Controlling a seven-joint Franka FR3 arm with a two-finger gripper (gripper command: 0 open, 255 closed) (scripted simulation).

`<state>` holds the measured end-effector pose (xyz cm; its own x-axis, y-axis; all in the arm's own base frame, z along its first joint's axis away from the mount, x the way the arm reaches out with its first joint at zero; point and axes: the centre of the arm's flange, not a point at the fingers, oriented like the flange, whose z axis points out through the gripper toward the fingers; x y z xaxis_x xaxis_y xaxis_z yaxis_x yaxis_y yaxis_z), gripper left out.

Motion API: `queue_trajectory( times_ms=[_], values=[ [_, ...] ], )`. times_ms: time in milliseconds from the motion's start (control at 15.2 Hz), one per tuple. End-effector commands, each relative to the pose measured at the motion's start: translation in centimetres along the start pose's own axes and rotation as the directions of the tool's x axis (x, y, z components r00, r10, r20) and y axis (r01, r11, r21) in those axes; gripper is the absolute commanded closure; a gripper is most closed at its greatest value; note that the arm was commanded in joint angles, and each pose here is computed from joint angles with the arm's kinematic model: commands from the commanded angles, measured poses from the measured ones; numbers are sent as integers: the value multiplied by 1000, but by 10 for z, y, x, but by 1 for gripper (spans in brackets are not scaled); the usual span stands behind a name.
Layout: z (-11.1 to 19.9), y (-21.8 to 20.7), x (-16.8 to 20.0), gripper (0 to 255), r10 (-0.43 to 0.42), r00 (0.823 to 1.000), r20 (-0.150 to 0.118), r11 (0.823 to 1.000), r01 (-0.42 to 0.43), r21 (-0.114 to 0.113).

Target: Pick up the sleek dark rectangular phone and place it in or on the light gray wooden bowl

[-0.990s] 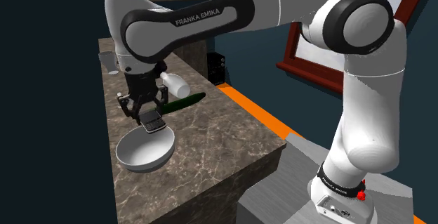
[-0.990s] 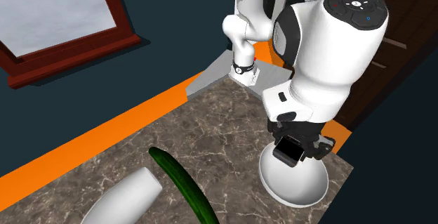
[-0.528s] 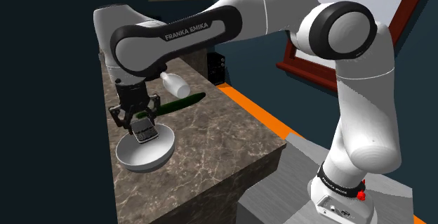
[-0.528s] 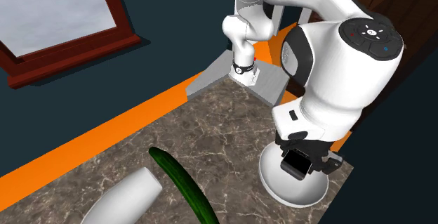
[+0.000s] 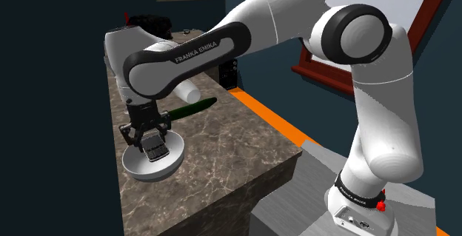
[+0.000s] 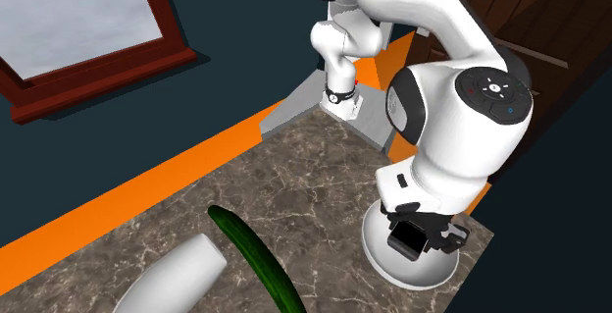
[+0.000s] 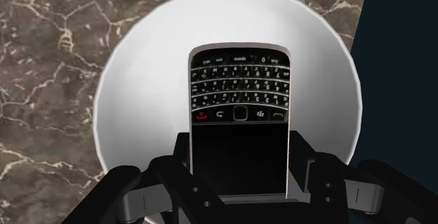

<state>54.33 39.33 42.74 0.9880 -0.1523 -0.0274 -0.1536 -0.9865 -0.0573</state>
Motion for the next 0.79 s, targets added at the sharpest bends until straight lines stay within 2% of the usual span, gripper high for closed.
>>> queue_trajectory(
  times_ms=[0,462,528,726],
  values=[
    [6,1,0,255,0,1000,0,1000,0,0],
    [6,1,0,255,0,1000,0,1000,0,0],
    [6,1,0,0,0,1000,0,1000,0,0],
    [6,1,0,0,0,1000,0,1000,0,0]
  ],
)
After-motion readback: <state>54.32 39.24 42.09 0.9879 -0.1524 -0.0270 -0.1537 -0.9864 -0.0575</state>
